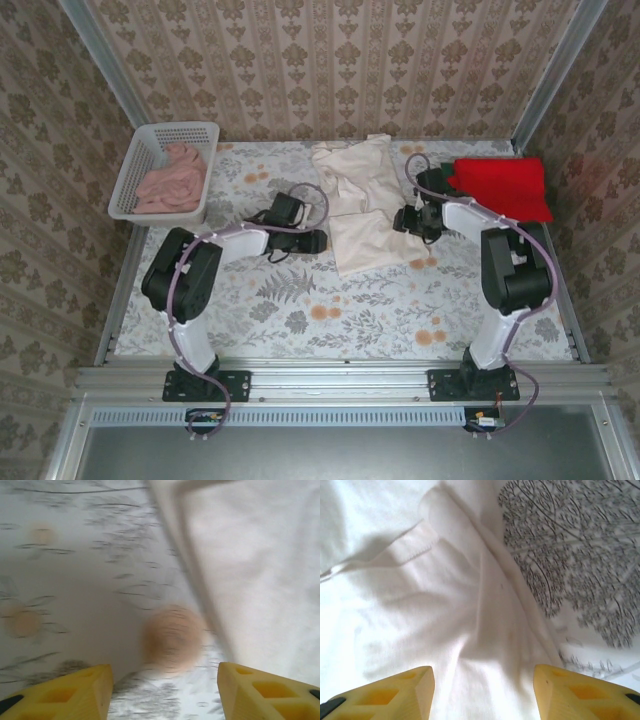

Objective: Fold and stack the t-shirts

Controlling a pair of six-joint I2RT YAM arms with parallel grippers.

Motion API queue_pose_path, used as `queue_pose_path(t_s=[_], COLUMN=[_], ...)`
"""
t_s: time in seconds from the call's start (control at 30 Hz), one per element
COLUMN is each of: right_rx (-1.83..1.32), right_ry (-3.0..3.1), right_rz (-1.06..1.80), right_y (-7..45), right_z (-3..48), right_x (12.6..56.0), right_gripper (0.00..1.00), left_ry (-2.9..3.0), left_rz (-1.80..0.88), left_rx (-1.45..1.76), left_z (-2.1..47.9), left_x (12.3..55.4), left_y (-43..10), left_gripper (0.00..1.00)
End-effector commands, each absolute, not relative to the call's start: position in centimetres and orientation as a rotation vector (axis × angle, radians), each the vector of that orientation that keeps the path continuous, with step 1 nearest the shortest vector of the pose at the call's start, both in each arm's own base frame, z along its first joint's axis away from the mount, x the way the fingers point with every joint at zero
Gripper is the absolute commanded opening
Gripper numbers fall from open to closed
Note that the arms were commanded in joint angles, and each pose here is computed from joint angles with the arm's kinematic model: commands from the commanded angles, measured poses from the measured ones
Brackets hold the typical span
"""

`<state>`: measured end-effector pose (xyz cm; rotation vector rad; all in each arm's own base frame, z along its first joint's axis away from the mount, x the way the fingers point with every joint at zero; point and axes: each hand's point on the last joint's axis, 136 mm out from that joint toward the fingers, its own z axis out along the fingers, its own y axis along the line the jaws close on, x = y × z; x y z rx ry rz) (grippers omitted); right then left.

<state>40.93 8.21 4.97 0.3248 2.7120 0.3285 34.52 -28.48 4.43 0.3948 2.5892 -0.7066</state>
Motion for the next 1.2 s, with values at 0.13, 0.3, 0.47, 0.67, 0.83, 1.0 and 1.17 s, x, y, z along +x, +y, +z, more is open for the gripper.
queue_pose_path(t_s=[0.13, 0.3, 0.47, 0.67, 0.83, 1.0, 1.17], right_rx=[0.437, 0.464, 0.488, 0.378, 0.328, 0.386, 0.463], right_ry=[2.736, 2.745, 2.733, 2.746, 2.78, 2.682, 2.616], right_rz=[0.295, 0.272, 0.304, 0.358, 0.343, 0.239, 0.269], right_y=[6.9, 6.3, 6.6, 11.0, 13.1, 10.5, 9.1], right_z=[2.4, 1.5, 1.9, 2.1, 1.1, 4.1, 4.8], right_x=[36.3, 34.5, 32.8, 30.1, 26.3, 24.7, 24.2], right_gripper=[0.56, 0.56, 0.53, 0.5, 0.49, 0.6, 0.64], left_ry=[2.62, 2.629, 2.641, 2.671, 2.659, 2.65, 2.641], left_rz=[-0.79, -0.835, -0.905, -0.857, -0.85, -0.8, -0.869], left_rx=[0.465, 0.5, 0.469, 0.421, 0.338, 0.358, 0.402], left_z=[2.2, 0.8, 0.2, -0.1, 0.9, 1.9, 1.9], left_x=[32.2, 30.5, 29.0, 27.2, 25.6, 24.7, 24.6], left_y=[-32.5, -34.1, -33.8, -30.0, -25.9, -24.6, -26.7], left_gripper=[0.64, 0.84, 0.51, 0.37, 0.41, 0.6, 0.65])
